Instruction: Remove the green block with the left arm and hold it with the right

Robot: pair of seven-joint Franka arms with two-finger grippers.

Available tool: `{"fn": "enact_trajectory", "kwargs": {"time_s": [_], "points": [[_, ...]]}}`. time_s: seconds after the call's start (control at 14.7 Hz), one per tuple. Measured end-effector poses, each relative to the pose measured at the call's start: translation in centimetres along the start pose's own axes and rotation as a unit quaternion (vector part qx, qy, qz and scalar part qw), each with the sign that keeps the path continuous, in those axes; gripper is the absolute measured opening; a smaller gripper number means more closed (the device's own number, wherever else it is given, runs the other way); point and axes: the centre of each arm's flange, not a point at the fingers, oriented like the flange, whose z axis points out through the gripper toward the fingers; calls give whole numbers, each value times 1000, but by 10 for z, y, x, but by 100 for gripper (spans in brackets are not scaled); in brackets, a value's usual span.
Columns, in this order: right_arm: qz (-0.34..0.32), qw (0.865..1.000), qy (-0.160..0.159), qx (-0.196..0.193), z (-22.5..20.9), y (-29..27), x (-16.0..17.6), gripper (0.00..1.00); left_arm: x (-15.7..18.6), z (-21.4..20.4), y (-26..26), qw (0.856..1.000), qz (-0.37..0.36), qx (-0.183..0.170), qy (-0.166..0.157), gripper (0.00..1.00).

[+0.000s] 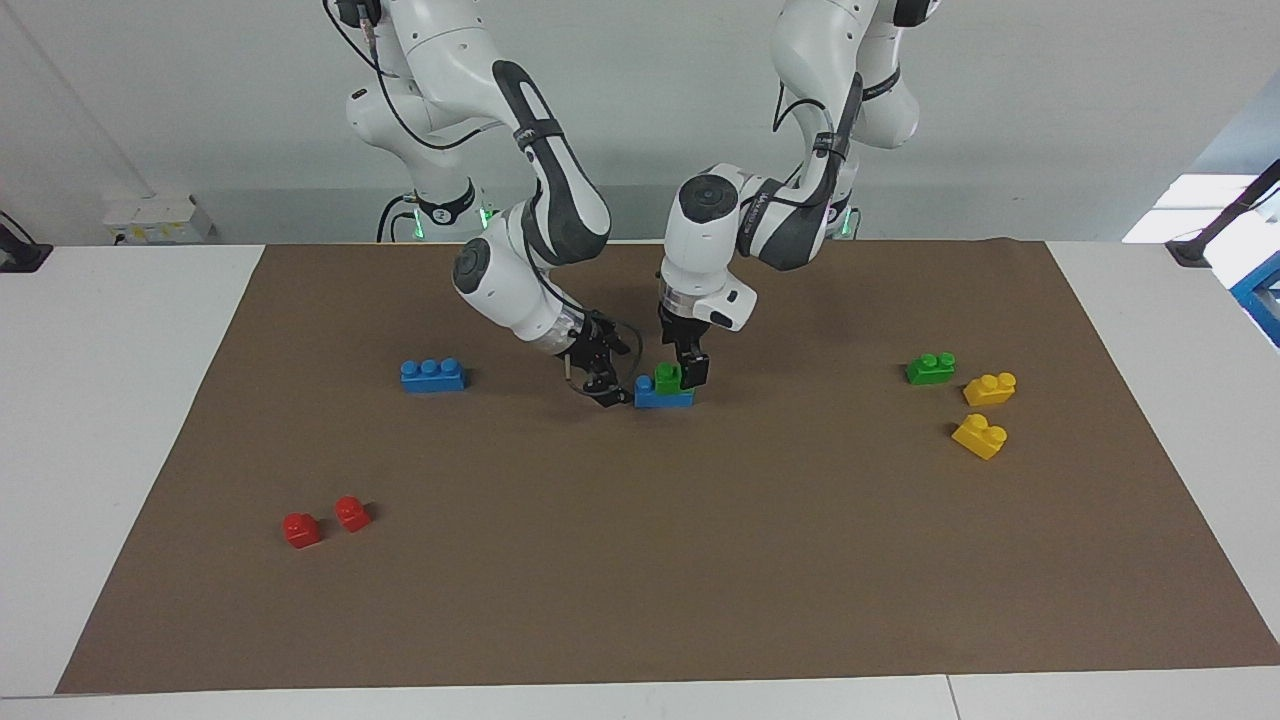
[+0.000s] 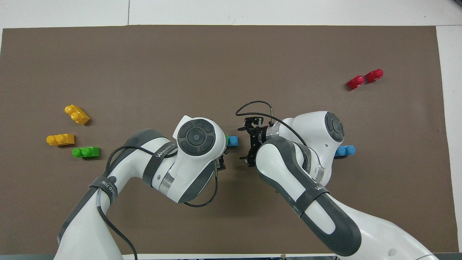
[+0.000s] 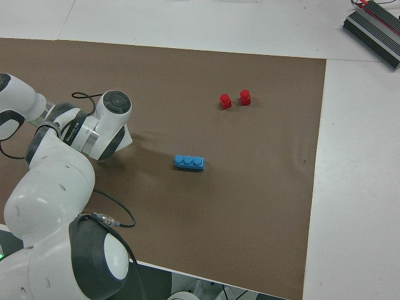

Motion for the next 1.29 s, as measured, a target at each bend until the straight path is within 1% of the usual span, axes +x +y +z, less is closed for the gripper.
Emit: {"fn": "enact_trajectory", "kwargs": {"time_s": [0.27, 0.61, 1.02, 1.29], "points": [[-17, 1000, 3, -3, 9, -5, 2, 100, 1, 2, 0, 1000, 0, 1, 2, 100], [-27, 1000, -1, 7, 11, -21, -7, 100, 2, 5, 0, 1000, 0, 2, 4, 100], [-22, 1000, 10, 13, 27, -30, 4, 100, 3, 6, 0, 1000, -1, 1, 3, 100], [-18, 1000, 7, 13, 29, -30, 4, 100, 2, 4, 2, 1000, -2, -4, -2, 100]]}}
